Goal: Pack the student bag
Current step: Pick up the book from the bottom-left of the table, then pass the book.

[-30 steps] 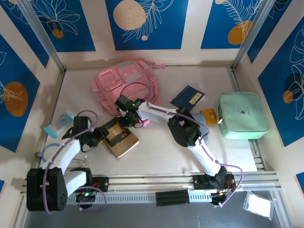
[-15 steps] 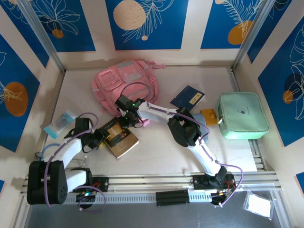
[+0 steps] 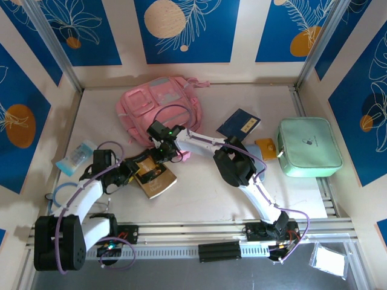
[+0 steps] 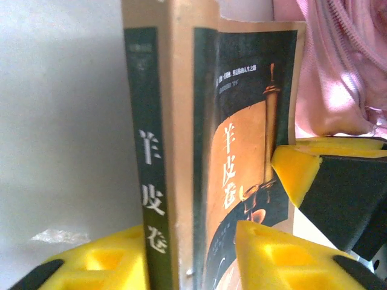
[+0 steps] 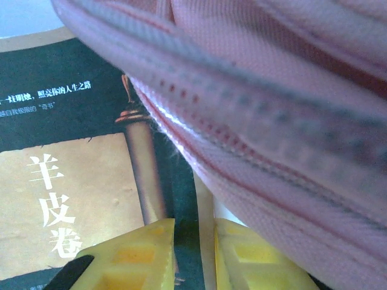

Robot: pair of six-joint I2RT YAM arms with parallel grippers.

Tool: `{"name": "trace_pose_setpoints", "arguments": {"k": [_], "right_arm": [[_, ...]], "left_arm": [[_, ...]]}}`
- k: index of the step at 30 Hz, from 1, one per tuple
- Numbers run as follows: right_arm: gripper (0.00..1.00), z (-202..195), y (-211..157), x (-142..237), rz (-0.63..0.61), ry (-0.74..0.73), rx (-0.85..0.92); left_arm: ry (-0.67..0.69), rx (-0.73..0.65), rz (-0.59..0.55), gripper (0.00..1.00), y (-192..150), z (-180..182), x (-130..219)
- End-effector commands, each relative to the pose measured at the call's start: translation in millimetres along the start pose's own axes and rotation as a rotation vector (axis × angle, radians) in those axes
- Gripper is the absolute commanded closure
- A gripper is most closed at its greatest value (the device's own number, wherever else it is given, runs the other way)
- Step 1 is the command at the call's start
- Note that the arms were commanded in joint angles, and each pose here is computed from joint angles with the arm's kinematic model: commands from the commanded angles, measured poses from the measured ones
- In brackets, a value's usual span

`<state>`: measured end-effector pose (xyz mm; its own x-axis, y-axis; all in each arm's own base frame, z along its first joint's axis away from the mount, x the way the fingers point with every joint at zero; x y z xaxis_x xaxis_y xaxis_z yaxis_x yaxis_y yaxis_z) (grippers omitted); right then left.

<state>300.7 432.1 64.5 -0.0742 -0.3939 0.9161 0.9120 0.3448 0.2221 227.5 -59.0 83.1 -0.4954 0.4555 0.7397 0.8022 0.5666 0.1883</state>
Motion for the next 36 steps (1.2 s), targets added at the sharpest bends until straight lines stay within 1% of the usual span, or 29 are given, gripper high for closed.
{"name": "trace_pose_setpoints", "arguments": {"k": [1,4,6,9,11,14,17,21,24,26,29,32,36], "right_arm": [[0.79,-33.9,-36.5,-47.3,0.145,-0.111,-0.032],[0.75,-27.0,-31.9,-38.1,0.122,-0.081,-0.009],[0.71,-20.3,-25.4,-24.6,0.093,-0.062,0.009],[0.65,-6.1,-13.9,7.2,0.031,-0.021,0.038],[0.60,4.2,-6.4,34.6,-0.030,0.014,0.059],[0.53,15.1,-0.7,72.8,-0.119,0.071,0.080],[0.47,16.3,1.5,102.6,-0.198,0.108,0.072],[0.40,4.0,3.7,131.5,-0.268,0.154,0.005],[0.35,-1.2,5.9,151.9,-0.264,0.272,-0.029],[0.31,-8.1,10.0,166.2,-0.265,0.351,-0.090],[0.26,-21.0,16.9,182.8,-0.282,0.461,-0.188],[0.23,-36.3,24.0,196.4,-0.303,0.537,-0.291],[0.19,-55.3,30.8,206.6,-0.316,0.634,-0.433]], "left_arm": [[-0.094,-0.045,-0.002,0.72,11.5,-20.9,0.1],[0.009,-0.030,0.006,0.85,14.4,-10.5,0.6],[0.064,-0.038,0.005,0.89,18.0,-7.7,3.9],[0.159,-0.057,-0.012,0.97,26.2,-6.0,17.6],[0.213,-0.082,-0.039,1.00,33.5,-8.5,31.8],[0.271,-0.134,-0.099,1.00,46.1,-18.9,56.8],[0.281,-0.184,-0.157,1.00,59.5,-37.1,79.5],[0.186,-0.225,-0.222,1.00,77.1,-72.0,98.2],[0.063,-0.228,-0.271,1.00,93.8,-102.2,104.2],[-0.029,-0.219,-0.298,1.00,108.3,-124.4,105.4],[-0.179,-0.185,-0.327,1.00,130.8,-155.8,102.1],[-0.337,-0.122,-0.356,1.00,151.8,-186.0,96.5],[-0.482,-0.076,-0.378,1.00,169.8,-222.4,83.2]]}}
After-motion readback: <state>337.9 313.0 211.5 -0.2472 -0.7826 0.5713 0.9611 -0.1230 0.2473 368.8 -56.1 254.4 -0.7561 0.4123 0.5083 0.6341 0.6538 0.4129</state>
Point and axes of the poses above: each hand's point on the last joint's axis, 136 mm out from that joint toward the fingers, its own x axis back along the fingers, its own z axis along the line the jaws close on, y = z × x, the point moved 4 cm from there along x, back along the fingers, and after that the axes turned 6 degrees about -x, right-handed, at the moved point
